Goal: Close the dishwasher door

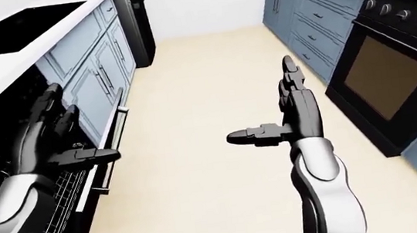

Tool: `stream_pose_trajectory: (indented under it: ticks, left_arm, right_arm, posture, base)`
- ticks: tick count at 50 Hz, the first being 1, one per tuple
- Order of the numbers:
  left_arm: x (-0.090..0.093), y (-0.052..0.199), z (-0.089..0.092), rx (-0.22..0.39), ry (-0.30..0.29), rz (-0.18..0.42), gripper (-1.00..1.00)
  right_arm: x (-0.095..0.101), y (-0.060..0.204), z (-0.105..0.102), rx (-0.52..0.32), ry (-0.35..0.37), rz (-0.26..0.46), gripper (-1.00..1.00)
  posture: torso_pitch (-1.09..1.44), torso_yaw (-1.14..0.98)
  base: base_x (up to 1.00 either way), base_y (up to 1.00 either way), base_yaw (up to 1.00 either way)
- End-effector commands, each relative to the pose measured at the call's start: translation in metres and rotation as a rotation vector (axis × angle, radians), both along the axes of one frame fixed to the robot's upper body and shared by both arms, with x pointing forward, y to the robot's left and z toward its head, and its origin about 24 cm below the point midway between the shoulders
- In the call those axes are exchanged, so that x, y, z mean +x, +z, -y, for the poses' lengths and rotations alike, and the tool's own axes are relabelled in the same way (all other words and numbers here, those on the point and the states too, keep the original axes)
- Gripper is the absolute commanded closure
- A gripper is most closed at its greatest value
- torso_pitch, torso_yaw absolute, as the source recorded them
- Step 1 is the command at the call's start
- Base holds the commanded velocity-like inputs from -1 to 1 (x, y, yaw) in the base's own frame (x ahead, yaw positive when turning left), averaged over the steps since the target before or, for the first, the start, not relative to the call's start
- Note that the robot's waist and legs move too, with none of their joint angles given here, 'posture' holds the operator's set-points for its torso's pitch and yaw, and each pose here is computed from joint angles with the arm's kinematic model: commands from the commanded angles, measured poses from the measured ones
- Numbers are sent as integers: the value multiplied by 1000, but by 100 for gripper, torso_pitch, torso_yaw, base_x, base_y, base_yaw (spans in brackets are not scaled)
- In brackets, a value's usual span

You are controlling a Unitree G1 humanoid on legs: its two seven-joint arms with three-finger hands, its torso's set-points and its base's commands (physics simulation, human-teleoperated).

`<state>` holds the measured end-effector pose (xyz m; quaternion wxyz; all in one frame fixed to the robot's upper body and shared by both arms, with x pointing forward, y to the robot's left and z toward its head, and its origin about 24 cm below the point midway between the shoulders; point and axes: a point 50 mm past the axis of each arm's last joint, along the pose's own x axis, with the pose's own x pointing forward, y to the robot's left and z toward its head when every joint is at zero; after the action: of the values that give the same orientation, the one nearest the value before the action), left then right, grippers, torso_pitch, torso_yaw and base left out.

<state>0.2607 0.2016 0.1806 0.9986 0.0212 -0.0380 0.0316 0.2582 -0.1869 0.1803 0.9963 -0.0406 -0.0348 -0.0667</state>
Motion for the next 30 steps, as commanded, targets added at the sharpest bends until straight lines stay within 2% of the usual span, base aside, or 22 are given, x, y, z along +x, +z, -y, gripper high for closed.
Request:
stream_pose_trajectory:
  ticks: [1,10,30]
  left_arm:
    - [-2,10,-2,14,15,59,-100]
    - [-3,12,-2,15,14,61,-100]
    - [-3,12,-1,15,13,61,-100]
  right_arm:
    - [-3,13,-4,-11,20,74,-100]
    - [-3,14,-5,-5,30,79,-100]
    - [-3,14,-5,-3,35,78,-100]
  posture:
    - [0,0]
    - [0,0]
    - [0,0]
  base:
    - [0,0,0]
    - [0,2,0]
    - [0,42,0]
